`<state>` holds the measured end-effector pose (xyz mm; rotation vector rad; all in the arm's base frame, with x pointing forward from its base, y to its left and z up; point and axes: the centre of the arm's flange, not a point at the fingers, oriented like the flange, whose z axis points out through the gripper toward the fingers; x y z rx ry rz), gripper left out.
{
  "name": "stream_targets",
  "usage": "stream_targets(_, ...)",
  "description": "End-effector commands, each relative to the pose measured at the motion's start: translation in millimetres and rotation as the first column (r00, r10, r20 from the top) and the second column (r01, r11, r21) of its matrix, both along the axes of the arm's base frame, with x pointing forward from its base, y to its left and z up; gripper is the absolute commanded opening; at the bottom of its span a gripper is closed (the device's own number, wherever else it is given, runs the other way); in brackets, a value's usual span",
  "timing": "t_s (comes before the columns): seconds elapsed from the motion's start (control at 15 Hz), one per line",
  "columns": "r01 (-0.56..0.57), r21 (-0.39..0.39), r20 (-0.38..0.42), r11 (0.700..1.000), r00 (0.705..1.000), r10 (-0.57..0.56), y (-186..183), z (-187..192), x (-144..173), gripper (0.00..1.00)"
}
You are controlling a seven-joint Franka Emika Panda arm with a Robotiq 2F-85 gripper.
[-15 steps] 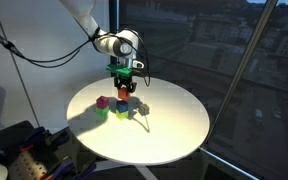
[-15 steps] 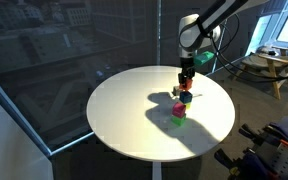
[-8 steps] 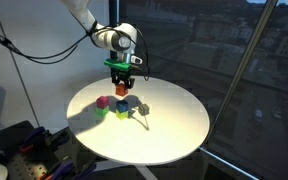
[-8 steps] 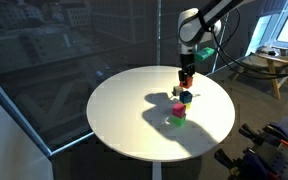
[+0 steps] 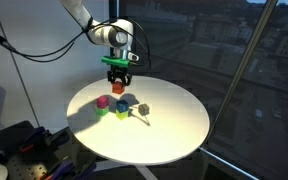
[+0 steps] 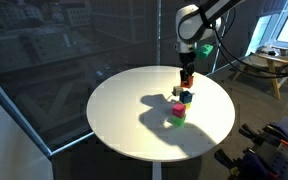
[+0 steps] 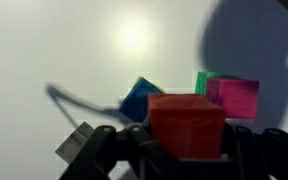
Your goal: Move the orange block to the block on the left
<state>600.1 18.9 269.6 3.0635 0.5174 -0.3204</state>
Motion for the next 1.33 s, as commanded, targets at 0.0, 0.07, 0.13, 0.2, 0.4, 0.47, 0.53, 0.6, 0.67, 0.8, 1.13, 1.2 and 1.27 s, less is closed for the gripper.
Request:
stream_targets(0.0, -0.068, -0.021, -0.015, 0.997, 0.998, 0.068, 9, 10, -12, 0.21)
stream_targets(0.07, -0.074, -0.024, -0.017, 0.997, 0.997, 0.074, 14, 9, -12, 0.21)
stream_targets(0.13, -0.084, -0.027, -0.021, 0.996, 0.996, 0.083, 19, 8, -13, 0.21)
stream_targets(0.2, -0.091, -0.028, -0.023, 0.995, 0.996, 0.091, 24, 7, -14, 0.21)
stream_targets(0.4, -0.116, -0.021, -0.039, 0.993, 0.993, 0.115, 41, 4, -17, 0.21)
stream_targets(0.47, -0.125, -0.020, -0.045, 0.992, 0.991, 0.124, 46, 3, -18, 0.21)
stream_targets(0.53, -0.130, -0.017, -0.053, 0.991, 0.990, 0.129, 51, 3, -20, 0.21)
stream_targets(0.6, -0.131, -0.017, -0.054, 0.991, 0.990, 0.130, 57, 2, -21, 0.21)
stream_targets(0.67, -0.139, -0.015, -0.060, 0.990, 0.989, 0.138, 61, 2, -23, 0.21)
stream_targets(0.8, -0.146, -0.016, -0.062, 0.989, 0.987, 0.145, 70, 0, -25, 0.21)
stream_targets(1.13, -0.152, -0.020, -0.057, 0.988, 0.987, 0.150, 84, -5, -29, 0.21)
stream_targets(1.2, -0.154, -0.019, -0.059, 0.988, 0.987, 0.152, 85, -5, -29, 0.21)
stream_targets(1.27, -0.155, -0.017, -0.061, 0.988, 0.986, 0.154, 86, -6, -30, 0.21)
